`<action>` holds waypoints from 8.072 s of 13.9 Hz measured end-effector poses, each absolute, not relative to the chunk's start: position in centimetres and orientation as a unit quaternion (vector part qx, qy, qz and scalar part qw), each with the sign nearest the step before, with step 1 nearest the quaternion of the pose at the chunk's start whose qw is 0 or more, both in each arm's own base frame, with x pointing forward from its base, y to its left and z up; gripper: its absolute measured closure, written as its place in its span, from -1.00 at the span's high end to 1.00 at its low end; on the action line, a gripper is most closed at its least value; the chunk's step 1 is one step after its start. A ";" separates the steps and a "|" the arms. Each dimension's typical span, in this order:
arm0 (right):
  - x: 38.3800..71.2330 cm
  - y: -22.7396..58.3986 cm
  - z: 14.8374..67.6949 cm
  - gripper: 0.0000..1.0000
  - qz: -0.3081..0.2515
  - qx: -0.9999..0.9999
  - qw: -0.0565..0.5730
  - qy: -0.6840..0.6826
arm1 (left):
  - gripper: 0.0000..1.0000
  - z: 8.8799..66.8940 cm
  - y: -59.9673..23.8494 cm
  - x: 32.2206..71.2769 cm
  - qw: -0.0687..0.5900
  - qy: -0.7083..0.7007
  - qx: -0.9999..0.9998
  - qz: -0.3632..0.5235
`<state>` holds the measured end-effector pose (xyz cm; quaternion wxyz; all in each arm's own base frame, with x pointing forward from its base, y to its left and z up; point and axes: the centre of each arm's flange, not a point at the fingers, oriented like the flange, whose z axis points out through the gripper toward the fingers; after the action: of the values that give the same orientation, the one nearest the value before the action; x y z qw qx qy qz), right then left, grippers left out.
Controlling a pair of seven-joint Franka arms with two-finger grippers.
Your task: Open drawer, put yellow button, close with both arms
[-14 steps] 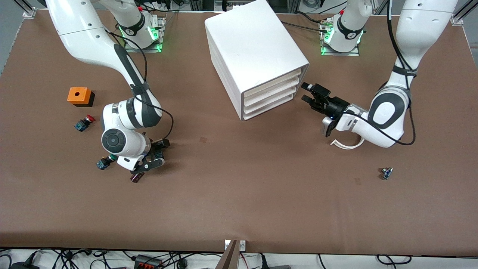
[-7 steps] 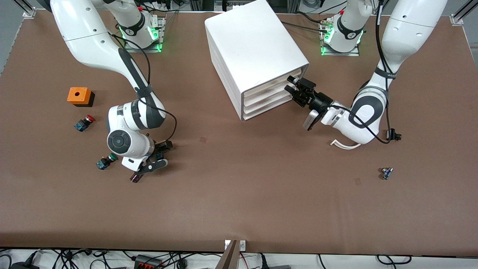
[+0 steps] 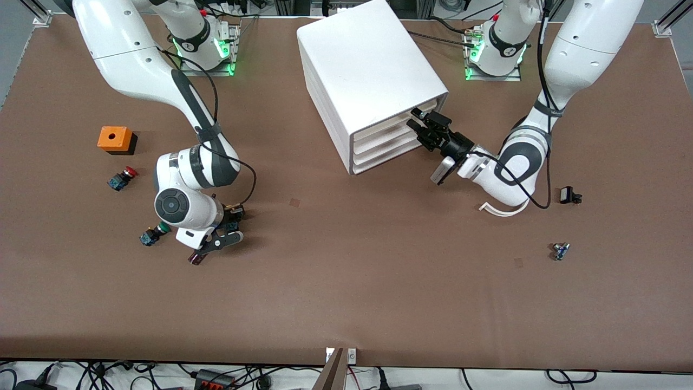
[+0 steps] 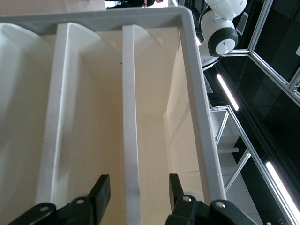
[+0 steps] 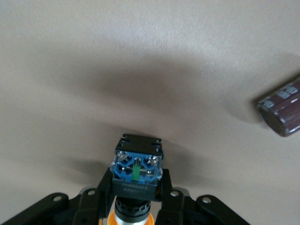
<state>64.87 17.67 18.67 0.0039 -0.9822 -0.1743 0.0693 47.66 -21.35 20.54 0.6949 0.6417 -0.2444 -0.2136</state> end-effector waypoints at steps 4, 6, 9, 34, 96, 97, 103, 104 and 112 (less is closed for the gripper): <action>67.4 18.4 24.3 -0.16 0.070 -0.981 0.003 -0.180 | -0.22 19.5 -21.8 46.5 0.700 -0.243 0.635 -0.217; 69.0 19.2 30.2 -0.16 0.062 -0.979 0.004 -0.194 | -0.64 19.5 -21.8 46.5 0.705 -0.240 0.632 -0.215; 70.1 21.4 38.2 -0.16 0.016 -0.977 0.008 -0.211 | -0.81 19.5 -21.7 46.7 0.704 -0.240 0.634 -0.212; 55.0 50.1 49.9 -0.16 -0.073 -0.975 0.053 -0.201 | 0.41 25.6 -11.3 61.4 0.649 -0.159 0.727 -0.159; 71.1 5.8 52.8 1.00 0.024 -0.998 0.028 0.050 | 1.00 35.0 -29.1 57.5 0.033 0.174 0.978 -0.112; 70.3 5.0 53.8 1.00 0.024 -0.998 0.027 0.056 | 1.00 35.0 -29.1 57.0 0.031 0.173 0.978 -0.113; 64.2 0.0 59.8 1.00 -0.004 -0.998 0.006 0.068 | 1.00 34.9 -32.5 52.9 0.022 0.167 0.977 -0.129; 63.3 -0.8 60.4 1.00 -0.012 -0.998 0.005 0.061 | 1.00 34.9 -33.3 52.3 0.021 0.169 0.977 -0.131; 58.6 -3.1 62.7 1.00 -0.003 -0.999 -0.008 0.036 | 1.00 34.4 -37.0 48.5 0.014 0.167 0.975 -0.145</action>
<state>58.59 -3.13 62.66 -0.0084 -0.9993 0.0357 -0.0034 48.49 -37.00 34.38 0.0141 0.9752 0.1666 -0.1451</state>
